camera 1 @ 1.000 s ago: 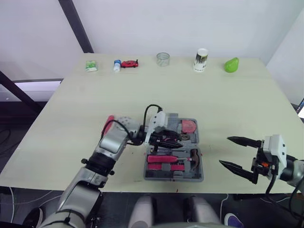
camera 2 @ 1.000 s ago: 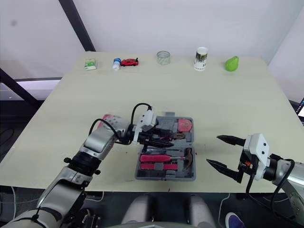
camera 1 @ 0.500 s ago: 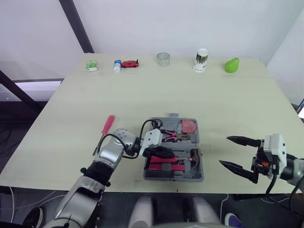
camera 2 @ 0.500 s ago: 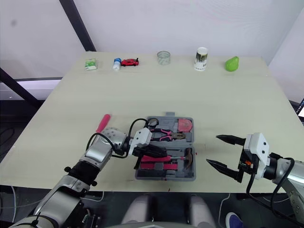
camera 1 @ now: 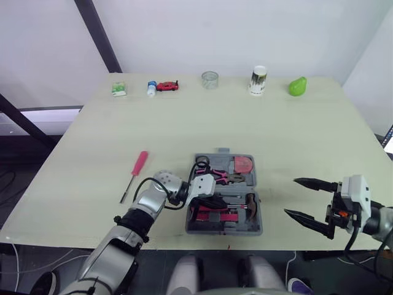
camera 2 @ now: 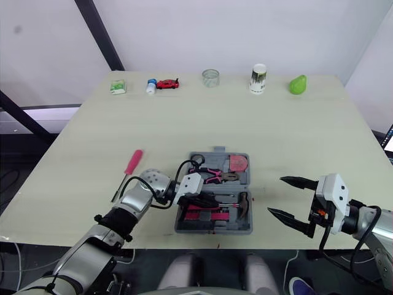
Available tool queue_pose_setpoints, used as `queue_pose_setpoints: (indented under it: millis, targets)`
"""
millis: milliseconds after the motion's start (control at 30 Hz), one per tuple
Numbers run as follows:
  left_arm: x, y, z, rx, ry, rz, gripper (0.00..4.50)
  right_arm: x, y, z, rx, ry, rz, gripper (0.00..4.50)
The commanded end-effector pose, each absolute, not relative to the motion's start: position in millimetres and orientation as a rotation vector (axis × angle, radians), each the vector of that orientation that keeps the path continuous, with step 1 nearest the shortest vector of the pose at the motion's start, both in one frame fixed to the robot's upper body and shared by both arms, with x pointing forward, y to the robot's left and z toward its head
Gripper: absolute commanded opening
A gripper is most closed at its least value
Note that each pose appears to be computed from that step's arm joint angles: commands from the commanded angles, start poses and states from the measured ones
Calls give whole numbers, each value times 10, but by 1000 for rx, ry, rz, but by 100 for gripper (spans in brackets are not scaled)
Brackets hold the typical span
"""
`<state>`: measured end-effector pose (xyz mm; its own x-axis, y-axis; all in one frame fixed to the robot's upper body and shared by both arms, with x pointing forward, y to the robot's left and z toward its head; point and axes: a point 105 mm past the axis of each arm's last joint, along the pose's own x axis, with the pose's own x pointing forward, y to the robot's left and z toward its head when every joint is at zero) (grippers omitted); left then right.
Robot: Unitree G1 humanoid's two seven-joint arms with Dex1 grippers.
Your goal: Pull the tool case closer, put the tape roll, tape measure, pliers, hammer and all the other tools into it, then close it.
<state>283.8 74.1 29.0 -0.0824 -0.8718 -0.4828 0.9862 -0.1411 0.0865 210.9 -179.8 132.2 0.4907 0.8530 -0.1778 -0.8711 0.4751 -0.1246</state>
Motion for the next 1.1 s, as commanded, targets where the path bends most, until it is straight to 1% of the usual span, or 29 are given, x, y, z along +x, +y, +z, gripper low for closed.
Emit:
queue_pose_setpoints:
  millis: [33, 167, 267, 400, 533, 600, 633, 733, 800, 833, 867, 933, 1000, 1100]
  targets:
    - [2759, 767, 143, 414, 372, -1616, 9, 2103, -1800, 1389, -222, 59, 1058, 450]
    - [2861, 698, 624, 226, 208, -1551, 9, 2139, -1841, 1362, -195, 48, 1029, 450]
    - [2900, 786, 940, 128, 122, -1479, 9, 2158, -1921, 1287, -188, 57, 995, 450]
    - [2929, 1098, 1167, 41, 81, -1324, 9, 2185, -2063, 1206, -174, 49, 921, 450]
    - [2942, 1717, 1161, 71, 116, -1086, 9, 2220, -2242, 1200, -107, 22, 812, 450]
    - [2869, 2093, 1094, 90, 149, -958, 60, 2190, -2330, 1157, -117, 38, 782, 450]
    - [2844, 2184, 1085, 94, 154, -924, 94, 2179, -2350, 1147, -118, 42, 776, 450]
    - [2645, 2665, 975, 121, 201, -754, 235, 2155, -2463, 1128, -119, 42, 718, 450]
    - [2501, 2918, 931, 142, 232, -664, 310, 2123, -2550, 1085, -131, 57, 688, 450]
    - [2435, 3015, 933, 144, 238, -624, 355, 2103, -2593, 1063, -135, 65, 675, 450]
    - [2367, 3122, 946, 139, 238, -575, 415, 2082, -2640, 1044, -136, 73, 660, 450]
    - [2217, 3308, 953, 138, 248, -498, 441, 2042, -2716, 1013, -138, 87, 637, 450]
    - [2076, 3439, 929, 132, 267, -445, 441, 2006, -2792, 977, -141, 106, 618, 450]
    - [1945, 3623, 900, 127, 291, -377, 441, 1968, -2890, 940, -149, 130, 598, 450]
